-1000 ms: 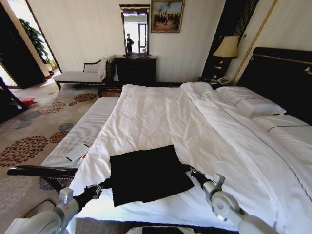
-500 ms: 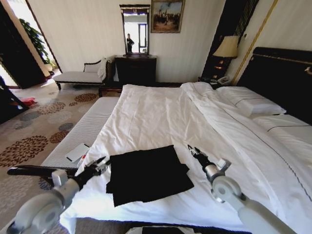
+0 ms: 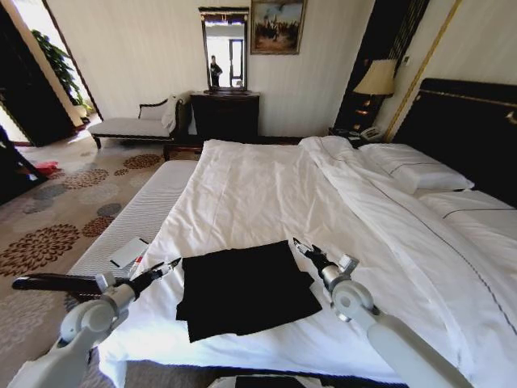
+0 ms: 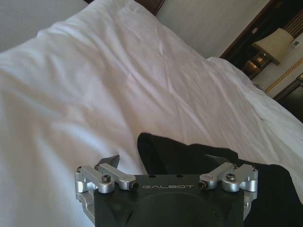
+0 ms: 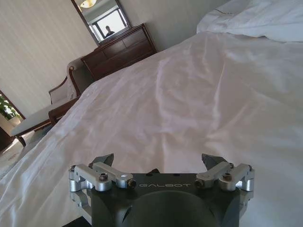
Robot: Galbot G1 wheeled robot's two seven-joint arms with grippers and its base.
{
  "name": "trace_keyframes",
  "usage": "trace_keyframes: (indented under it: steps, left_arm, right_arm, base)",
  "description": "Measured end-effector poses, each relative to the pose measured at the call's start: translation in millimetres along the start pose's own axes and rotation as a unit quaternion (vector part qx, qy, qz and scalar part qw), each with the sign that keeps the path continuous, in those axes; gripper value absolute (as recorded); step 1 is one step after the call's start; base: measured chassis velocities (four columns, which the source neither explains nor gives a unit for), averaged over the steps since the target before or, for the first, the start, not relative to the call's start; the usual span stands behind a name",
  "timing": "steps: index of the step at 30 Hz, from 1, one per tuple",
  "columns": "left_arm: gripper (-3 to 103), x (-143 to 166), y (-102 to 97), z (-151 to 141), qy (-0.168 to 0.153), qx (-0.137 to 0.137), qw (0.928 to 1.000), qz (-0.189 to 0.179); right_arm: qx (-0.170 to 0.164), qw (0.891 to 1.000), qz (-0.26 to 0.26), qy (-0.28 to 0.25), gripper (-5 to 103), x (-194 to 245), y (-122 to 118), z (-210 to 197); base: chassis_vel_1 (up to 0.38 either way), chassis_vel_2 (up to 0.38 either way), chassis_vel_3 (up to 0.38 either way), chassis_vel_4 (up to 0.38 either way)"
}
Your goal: Fold the clothes on the bed.
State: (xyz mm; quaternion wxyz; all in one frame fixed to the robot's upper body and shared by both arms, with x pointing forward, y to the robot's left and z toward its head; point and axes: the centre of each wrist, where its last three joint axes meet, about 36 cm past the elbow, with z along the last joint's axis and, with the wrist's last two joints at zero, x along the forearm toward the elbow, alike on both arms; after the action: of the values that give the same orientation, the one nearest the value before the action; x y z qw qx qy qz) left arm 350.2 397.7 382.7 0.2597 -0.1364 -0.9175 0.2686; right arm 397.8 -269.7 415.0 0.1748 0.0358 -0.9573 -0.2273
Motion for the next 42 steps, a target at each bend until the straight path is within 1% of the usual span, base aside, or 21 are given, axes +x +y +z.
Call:
trace_keyframes:
  steps: [1, 4, 5, 9, 12, 15, 17, 21, 25, 27, 32, 33, 36, 37, 38, 39, 42]
  left_arm:
    - [100, 0.0, 0.0, 0.0, 0.0, 0.0, 1.0, 0.0]
    - [100, -18.6, 6.1, 18.5, 0.001, 0.026, 0.9996, -0.007]
    - [100, -18.6, 6.1, 18.5, 0.001, 0.026, 0.9996, -0.007]
    - [100, -30.4, 5.9, 26.9, -0.011, 0.049, 0.9987, -0.007]
    - [100, -33.9, 4.1, 28.0, -0.019, 0.055, 0.9983, -0.005]
    - [100, -33.9, 3.0, 24.2, -0.028, 0.056, 0.998, -0.005]
    - [100, -29.9, 1.2, 13.3, -0.041, 0.058, 0.9975, 0.0]
    - [100, -28.6, 1.1, 7.5, -0.048, 0.059, 0.9971, 0.002]
    - [100, -31.9, -0.5, 14.0, -0.04, 0.058, 0.9975, 0.002]
    - [100, -37.0, -0.6, 26.3, -0.029, 0.048, 0.9984, -0.004]
    - [100, -45.2, -0.2, 34.7, -0.029, 0.045, 0.9985, -0.006]
    - [102, -46.8, -0.8, 34.9, -0.03, 0.047, 0.9984, -0.005]
    - [92, -52.3, -4.3, 33.4, -0.039, 0.055, 0.9977, 0.003]
    - [92, -52.3, -4.3, 33.4, -0.039, 0.055, 0.9977, 0.003]
    - [86, -53.1, -5.0, 33.0, -0.04, 0.058, 0.9975, 0.005]
    - [86, -54.0, -5.8, 32.7, -0.043, 0.06, 0.9972, 0.007]
    - [70, -55.6, -7.2, 32.2, -0.052, 0.067, 0.9963, 0.011]
  right_arm:
    - [0.0, 1.0, 0.0, 0.0, 100, 0.0, 0.0, 0.0]
    - [0.001, 1.0, 0.003, 0.001, 100, -0.8, -2.1, 0.3]
    - [0.001, 1.0, 0.003, 0.001, 100, -0.8, -2.1, 0.3]
    - [0.002, 1.0, 0.009, 0.003, 100, -0.6, -6.0, 2.0]
    - [0.002, 1.0, 0.01, 0.004, 100, -0.4, -6.8, 2.8]
    - [0.003, 1.0, 0.011, 0.005, 100, -0.1, -7.3, 3.4]
    - [0.005, 1.0, 0.013, 0.006, 100, -0.2, -8.1, 4.4]
    - [0.005, 1.0, 0.014, 0.008, 100, -0.8, -8.3, 7.1]
    - [0.007, 1.0, 0.013, 0.009, 100, -1.2, -6.9, 8.7]
    - [0.008, 1.0, 0.013, 0.009, 100, -1.5, -6.1, 8.0]
    - [0.009, 1.0, 0.015, 0.008, 100, -1.5, -6.6, 6.9]
    - [0.009, 1.0, 0.015, 0.008, 100, -1.4, -7.0, 6.6]
    - [0.01, 1.0, 0.019, 0.008, 100, -0.7, -8.9, 6.4]
    - [0.01, 1.0, 0.019, 0.008, 100, -0.7, -8.9, 6.4]
    - [0.01, 1.0, 0.019, 0.008, 100, -0.6, -9.2, 6.5]
    - [0.01, 1.0, 0.02, 0.008, 100, -0.6, -9.3, 6.5]
    - [0.01, 1.0, 0.02, 0.008, 100, -1.0, -9.2, 6.5]
  base:
    - [0.0, 0.0, 0.0, 0.0]
    - [0.0, 0.0, 0.0, 0.0]
    - [0.0, 0.0, 0.0, 0.0]
    - [0.0, 0.0, 0.0, 0.0]
    - [0.0, 0.0, 0.0, 0.0]
    - [0.0, 0.0, 0.0, 0.0]
    - [0.0, 0.0, 0.0, 0.0]
    - [0.0, 0.0, 0.0, 0.0]
    - [0.0, 0.0, 0.0, 0.0]
    - [0.0, 0.0, 0.0, 0.0]
    - [0.0, 0.0, 0.0, 0.0]
    - [0.0, 0.0, 0.0, 0.0]
    - [0.0, 0.0, 0.0, 0.0]
    - [0.0, 0.0, 0.0, 0.0]
    - [0.0, 0.0, 0.0, 0.0]
    - [0.0, 0.0, 0.0, 0.0]
    - [0.0, 0.0, 0.0, 0.0]
